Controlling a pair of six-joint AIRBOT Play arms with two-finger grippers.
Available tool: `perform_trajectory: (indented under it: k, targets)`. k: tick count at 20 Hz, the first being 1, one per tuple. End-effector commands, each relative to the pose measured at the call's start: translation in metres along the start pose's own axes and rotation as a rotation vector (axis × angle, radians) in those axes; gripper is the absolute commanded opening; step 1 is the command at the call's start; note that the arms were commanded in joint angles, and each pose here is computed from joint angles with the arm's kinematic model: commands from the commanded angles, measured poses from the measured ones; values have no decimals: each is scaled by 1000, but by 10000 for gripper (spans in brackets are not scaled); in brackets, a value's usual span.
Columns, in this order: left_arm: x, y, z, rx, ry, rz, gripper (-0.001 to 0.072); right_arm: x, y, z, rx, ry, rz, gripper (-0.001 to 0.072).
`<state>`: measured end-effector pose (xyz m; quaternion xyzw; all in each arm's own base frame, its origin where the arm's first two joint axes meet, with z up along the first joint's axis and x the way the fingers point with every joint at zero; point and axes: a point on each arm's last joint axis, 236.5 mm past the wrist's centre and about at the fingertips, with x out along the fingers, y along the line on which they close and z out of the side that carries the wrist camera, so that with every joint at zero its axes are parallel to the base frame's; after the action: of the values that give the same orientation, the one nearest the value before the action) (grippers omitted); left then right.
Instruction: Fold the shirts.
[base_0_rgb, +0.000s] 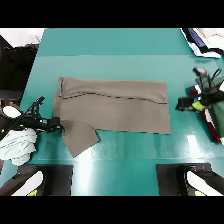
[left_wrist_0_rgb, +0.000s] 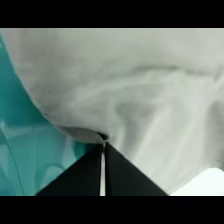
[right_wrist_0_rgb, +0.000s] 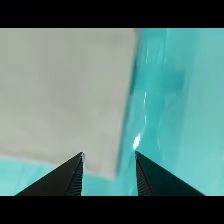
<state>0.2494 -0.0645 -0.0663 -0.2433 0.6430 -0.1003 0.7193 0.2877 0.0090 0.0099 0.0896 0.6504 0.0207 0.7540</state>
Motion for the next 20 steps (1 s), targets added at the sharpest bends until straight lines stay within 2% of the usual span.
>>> perform_trajectory:
  k: [1, 4, 6, 9, 15, 17, 18, 19, 20]
  targets:
    - [-12, -10, 5, 57, 2, -15, 28, 36, -19, -59, 75, 145, 51, 380]
    - [-14, -12, 6, 61, 0, -17, 28, 55, -13, -74, 216, 138, 237, 380]
    - [-14, -13, 4, 61, 7, -19, 29, 65, -13, -76, 290, 108, 297, 379]
    - [-14, -13, 4, 60, 7, -19, 28, 77, -13, -82, 321, 108, 302, 378]
    - [-14, -13, 3, 61, 13, -20, 29, 88, 7, -88, 228, 126, 293, 321]
    - [-14, -13, 2, 63, 19, -21, 29, 88, 13, -92, 202, 145, 297, 238]
    - [-14, -13, -1, 78, 28, -20, 28, 88, 15, -95, 192, 156, 298, 145]
    - [-15, -11, -4, 88, 43, -11, 28, 87, 15, -98, 189, 168, 298, 19]
    - [-18, -7, -9, 102, 72, 9, 27, 86, 14, -101, 186, 178, 296, 17]
